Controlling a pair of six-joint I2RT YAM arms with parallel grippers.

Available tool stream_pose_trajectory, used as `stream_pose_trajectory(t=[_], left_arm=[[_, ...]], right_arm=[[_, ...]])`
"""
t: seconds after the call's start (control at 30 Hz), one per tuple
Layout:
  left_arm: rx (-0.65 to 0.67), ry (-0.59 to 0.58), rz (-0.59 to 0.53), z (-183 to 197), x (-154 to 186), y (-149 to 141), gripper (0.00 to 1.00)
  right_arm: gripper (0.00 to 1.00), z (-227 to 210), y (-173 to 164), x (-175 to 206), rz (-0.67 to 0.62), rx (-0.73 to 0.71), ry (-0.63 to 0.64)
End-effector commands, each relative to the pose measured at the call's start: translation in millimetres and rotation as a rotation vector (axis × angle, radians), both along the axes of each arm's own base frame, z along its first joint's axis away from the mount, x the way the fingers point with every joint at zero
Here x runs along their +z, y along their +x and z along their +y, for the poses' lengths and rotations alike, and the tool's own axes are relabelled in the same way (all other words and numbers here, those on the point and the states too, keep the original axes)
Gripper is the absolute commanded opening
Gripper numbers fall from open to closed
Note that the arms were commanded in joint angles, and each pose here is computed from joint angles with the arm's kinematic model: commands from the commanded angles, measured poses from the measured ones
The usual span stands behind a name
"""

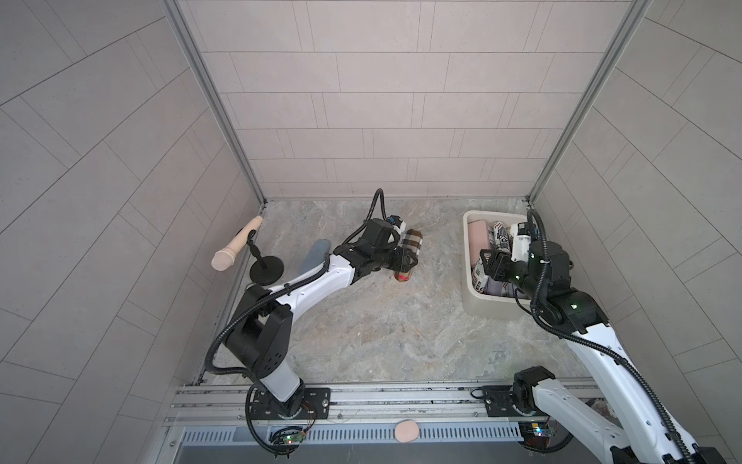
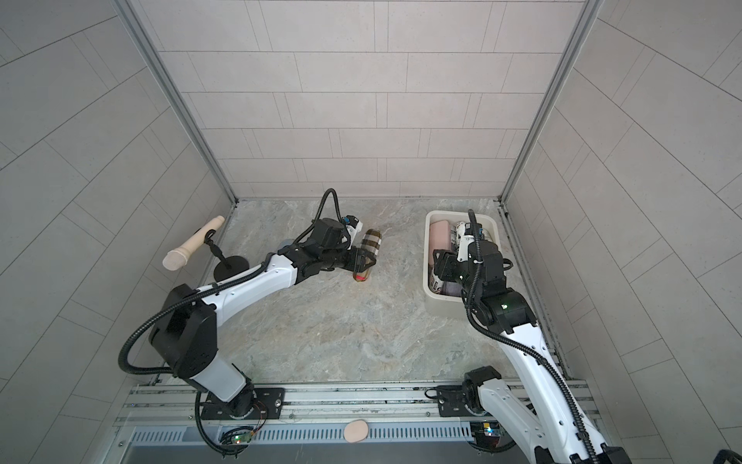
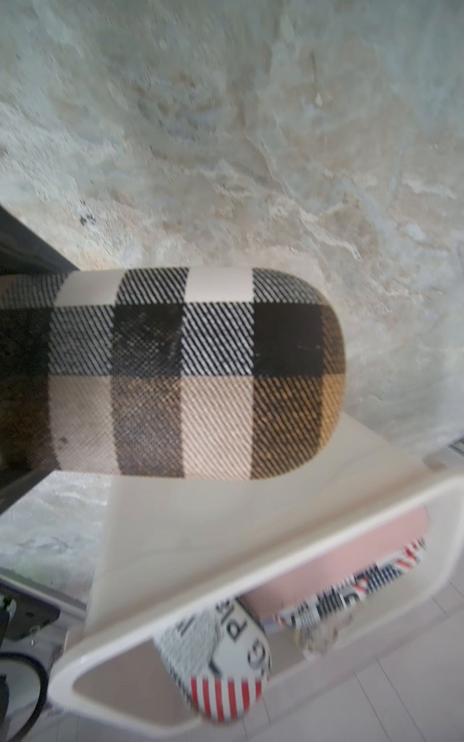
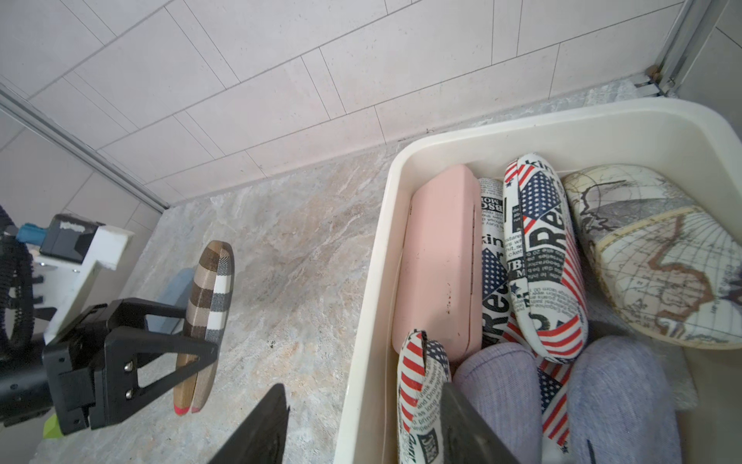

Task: Put the glasses cases into the storage boxes
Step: Pick up the glasses case at the center of the board.

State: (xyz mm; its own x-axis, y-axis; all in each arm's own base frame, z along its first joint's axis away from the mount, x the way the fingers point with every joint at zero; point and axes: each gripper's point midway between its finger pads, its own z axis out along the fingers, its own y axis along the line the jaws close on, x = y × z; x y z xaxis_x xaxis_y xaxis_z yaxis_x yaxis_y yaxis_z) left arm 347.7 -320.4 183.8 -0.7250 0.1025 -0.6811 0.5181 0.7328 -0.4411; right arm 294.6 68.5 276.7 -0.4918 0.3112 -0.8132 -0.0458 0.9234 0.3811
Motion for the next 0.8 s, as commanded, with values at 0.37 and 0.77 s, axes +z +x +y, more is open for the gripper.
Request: stream_pose_trajectory(t=[0.37,0.77], left_arm=[[-0.103,-0.275,-0.15,-32.7,69.2,-27.6,0.45],[-0.114,-0.295,-0.158,-33.8,70.7,-30.0,0.45]], right_arm=[[0.7,47.1,18.1,30.9,-0.048,0.113,0.132],[0.71,94.5,22.9,27.2,-0.02,0.244,0.104]])
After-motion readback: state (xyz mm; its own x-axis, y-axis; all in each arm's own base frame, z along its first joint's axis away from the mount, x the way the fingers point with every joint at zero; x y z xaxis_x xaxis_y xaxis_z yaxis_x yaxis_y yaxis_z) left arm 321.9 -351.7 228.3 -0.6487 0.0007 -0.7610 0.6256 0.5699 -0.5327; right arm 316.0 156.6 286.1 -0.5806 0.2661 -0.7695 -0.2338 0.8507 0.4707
